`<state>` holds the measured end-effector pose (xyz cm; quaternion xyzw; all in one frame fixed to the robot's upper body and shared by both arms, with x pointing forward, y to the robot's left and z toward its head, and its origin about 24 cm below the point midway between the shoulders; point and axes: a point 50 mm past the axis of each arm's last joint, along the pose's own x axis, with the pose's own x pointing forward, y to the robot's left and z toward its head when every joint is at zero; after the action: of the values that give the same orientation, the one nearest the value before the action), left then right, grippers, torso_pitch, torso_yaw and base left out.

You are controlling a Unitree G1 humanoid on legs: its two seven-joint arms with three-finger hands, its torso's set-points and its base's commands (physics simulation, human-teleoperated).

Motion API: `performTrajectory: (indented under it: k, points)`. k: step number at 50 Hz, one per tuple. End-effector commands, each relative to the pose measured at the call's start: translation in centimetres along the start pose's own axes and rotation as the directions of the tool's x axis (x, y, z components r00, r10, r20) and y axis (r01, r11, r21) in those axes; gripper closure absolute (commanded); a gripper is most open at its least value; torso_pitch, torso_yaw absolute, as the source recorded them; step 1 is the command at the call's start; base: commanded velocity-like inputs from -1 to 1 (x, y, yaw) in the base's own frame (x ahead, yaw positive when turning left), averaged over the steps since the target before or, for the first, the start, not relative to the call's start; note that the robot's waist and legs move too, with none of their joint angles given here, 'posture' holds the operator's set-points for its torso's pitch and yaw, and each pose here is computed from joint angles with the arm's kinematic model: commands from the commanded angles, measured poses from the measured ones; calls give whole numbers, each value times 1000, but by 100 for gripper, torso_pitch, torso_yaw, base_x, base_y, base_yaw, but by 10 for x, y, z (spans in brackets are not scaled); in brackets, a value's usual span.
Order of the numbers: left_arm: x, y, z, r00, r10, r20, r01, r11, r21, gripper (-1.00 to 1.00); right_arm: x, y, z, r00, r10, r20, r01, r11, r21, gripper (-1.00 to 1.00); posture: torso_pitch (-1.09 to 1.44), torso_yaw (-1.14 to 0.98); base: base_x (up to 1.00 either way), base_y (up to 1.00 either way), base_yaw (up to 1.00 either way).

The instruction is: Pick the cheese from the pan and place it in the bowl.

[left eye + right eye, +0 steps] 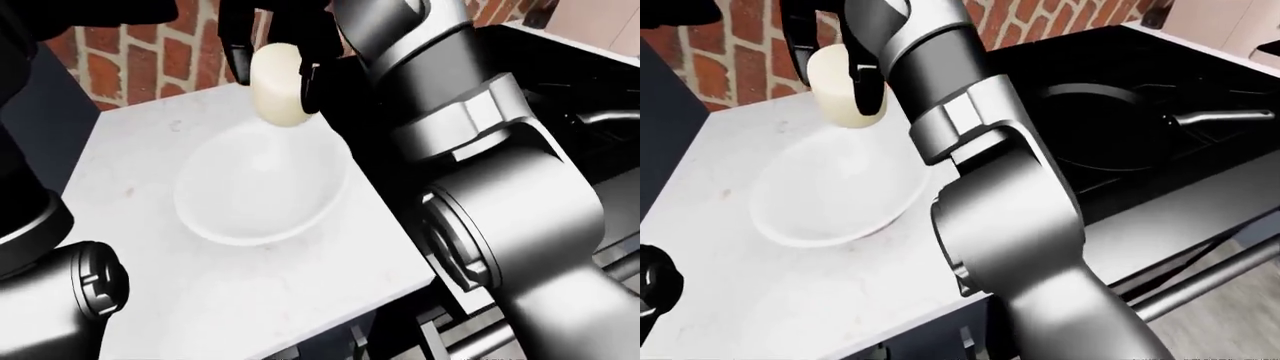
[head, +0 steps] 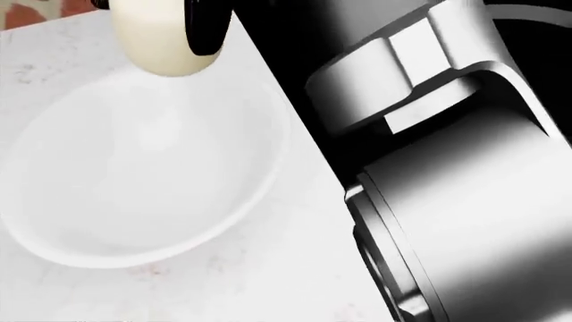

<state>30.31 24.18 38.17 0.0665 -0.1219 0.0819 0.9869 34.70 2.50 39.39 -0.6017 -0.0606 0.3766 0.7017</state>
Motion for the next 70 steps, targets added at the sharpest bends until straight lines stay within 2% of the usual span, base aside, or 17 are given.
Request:
performTrajectory:
  k: [1,16,27,61,65,70]
  points:
    - [-5,4,18,996,18,85,-18,1000,-2,-100,-13,-11,15,998,-60,31,61,997,-37,100,0,0,0,0,0]
    - [-6,5,18,996,18,86,-17,1000,-6,-100,-5,9,30,998,8,58,-4,998,-64,100,0,0,0,0,0]
    - [-4,5,16,996,19,82,-19,1000,-4,-100,1,22,31,997,54,55,-50,996,-70,100,0,0,0,0,0]
    - [-7,13,21,996,32,89,-31,999,-10,-100,3,48,63,988,128,85,-115,984,-137,100,0,0,0,0,0]
    - [-5,11,19,996,28,89,-27,1000,-10,-100,11,57,57,986,145,78,-134,982,-134,100,0,0,0,0,0]
    - [-6,12,19,996,32,87,-31,999,-12,-100,10,59,58,985,152,75,-142,981,-132,100,0,0,0,0,0]
